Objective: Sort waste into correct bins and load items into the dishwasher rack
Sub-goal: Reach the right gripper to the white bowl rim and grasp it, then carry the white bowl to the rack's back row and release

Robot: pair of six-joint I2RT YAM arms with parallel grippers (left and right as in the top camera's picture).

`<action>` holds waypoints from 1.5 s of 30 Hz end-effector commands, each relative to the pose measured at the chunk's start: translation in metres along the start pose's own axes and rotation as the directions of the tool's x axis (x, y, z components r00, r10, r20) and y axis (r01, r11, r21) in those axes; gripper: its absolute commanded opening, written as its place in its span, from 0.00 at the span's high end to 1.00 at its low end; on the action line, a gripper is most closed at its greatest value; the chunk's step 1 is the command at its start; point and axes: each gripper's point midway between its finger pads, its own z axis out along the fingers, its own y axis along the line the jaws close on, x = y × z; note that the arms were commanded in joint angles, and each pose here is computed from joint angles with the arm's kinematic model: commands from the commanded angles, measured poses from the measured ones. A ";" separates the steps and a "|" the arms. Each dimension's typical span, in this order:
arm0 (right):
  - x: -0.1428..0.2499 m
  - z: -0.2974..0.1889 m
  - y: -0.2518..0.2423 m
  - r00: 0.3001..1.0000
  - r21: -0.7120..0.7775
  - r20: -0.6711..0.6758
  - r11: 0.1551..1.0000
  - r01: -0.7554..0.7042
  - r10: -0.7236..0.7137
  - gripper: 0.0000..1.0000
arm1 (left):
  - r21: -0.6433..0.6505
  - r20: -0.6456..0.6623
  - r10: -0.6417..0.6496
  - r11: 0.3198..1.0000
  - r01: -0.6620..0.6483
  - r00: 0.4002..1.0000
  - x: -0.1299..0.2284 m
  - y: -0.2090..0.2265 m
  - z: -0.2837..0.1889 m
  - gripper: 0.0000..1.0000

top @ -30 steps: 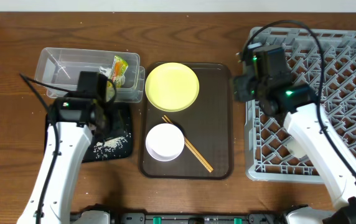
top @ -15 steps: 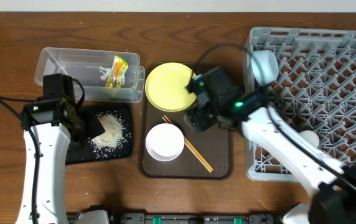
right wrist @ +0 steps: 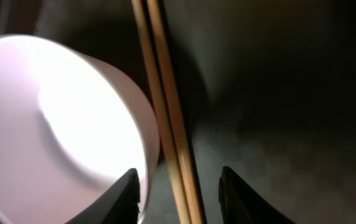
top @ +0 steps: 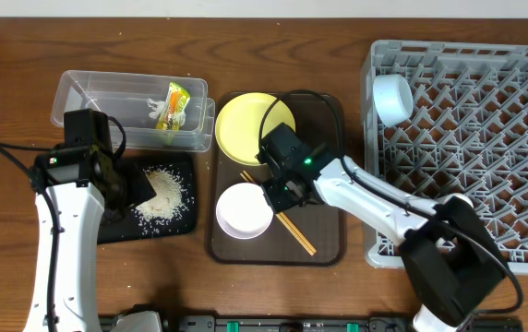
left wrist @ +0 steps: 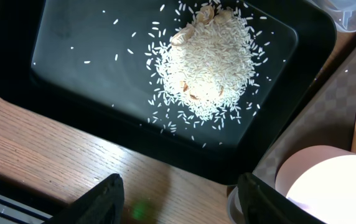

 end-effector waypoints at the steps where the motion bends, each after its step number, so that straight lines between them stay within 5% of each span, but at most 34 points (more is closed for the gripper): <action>1: 0.003 0.006 0.002 0.999 -0.001 -0.015 0.999 -0.041 0.041 0.68 | -0.003 0.008 -0.007 1.000 0.007 1.000 0.001 0.002 -0.002 0.38; 11: -0.013 -0.005 0.001 0.998 -0.014 0.039 0.999 -0.048 0.048 0.99 | -0.003 0.008 -0.007 1.000 0.007 1.000 0.001 0.002 -0.002 0.38; 20: -0.051 -0.081 -0.043 0.960 0.089 0.271 0.991 -0.095 0.068 0.99 | -0.003 0.008 -0.007 1.000 0.007 1.000 0.001 0.002 -0.002 0.38; 27: -0.064 -0.193 -0.116 0.850 0.259 0.525 0.943 -0.209 0.044 0.99 | -0.002 0.009 -0.007 1.000 0.007 1.000 0.001 0.002 -0.002 0.38; 32: -0.051 -0.267 -0.189 0.783 0.503 0.620 0.786 -0.358 -0.040 0.99 | 0.000 0.013 -0.007 1.000 0.007 1.000 -0.001 0.002 -0.002 0.38; 37: -0.031 -0.331 -0.255 0.787 0.734 0.603 0.477 -0.483 -0.131 0.99 | 0.002 0.019 -0.007 1.000 0.007 1.000 -0.002 0.001 -0.002 0.38; 40: -0.021 -0.368 -0.282 0.788 0.793 0.597 0.258 -0.552 -0.150 0.99 | 0.002 0.019 -0.007 1.000 0.007 1.000 -0.002 0.001 -0.002 0.38; 45: -0.024 -0.391 -0.312 0.820 0.837 0.546 0.084 -0.540 -0.172 0.99 | 0.002 0.019 -0.025 1.000 0.024 1.000 -0.002 0.001 -0.002 0.38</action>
